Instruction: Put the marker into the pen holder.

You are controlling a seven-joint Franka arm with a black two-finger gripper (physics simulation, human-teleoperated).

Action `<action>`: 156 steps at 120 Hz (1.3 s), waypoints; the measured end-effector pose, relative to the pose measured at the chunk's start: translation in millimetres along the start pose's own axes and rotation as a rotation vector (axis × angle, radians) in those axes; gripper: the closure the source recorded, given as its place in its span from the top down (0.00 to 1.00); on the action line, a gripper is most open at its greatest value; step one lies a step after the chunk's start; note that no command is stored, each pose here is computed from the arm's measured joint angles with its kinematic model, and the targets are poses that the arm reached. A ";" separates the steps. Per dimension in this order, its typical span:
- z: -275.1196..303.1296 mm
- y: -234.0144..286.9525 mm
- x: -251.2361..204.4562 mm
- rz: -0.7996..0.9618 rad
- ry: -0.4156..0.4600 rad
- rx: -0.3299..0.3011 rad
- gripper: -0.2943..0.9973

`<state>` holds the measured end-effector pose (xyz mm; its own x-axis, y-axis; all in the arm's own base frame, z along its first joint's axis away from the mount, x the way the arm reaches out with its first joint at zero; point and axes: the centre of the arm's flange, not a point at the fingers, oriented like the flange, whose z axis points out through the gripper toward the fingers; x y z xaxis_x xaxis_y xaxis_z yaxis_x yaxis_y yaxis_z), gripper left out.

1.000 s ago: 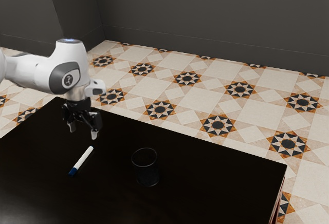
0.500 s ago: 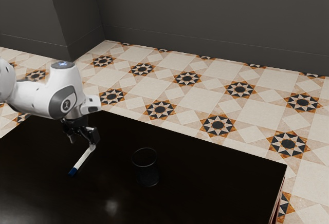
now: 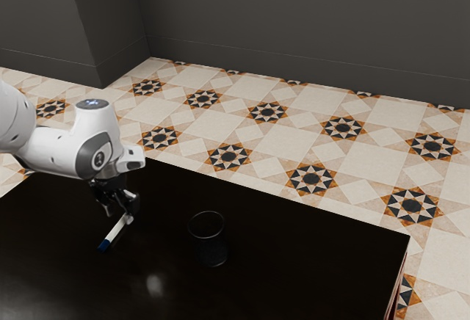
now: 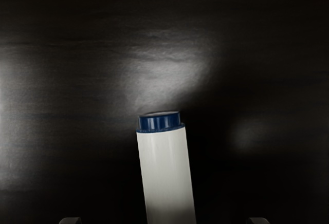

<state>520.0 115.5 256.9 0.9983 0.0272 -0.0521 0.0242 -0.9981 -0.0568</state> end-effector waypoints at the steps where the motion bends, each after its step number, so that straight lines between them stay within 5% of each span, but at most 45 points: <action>1: -0.1 0.0 0.1 0.000 0.001 0.000 0.54; 130: 6.6 4.6 3.9 0.029 0.036 0.010 0.22; 156: -65.0 26.3 17.5 0.048 0.198 -0.012 0.19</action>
<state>541.5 86.1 319.3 0.9893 -0.0306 0.1426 -0.0241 -0.9986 -0.0474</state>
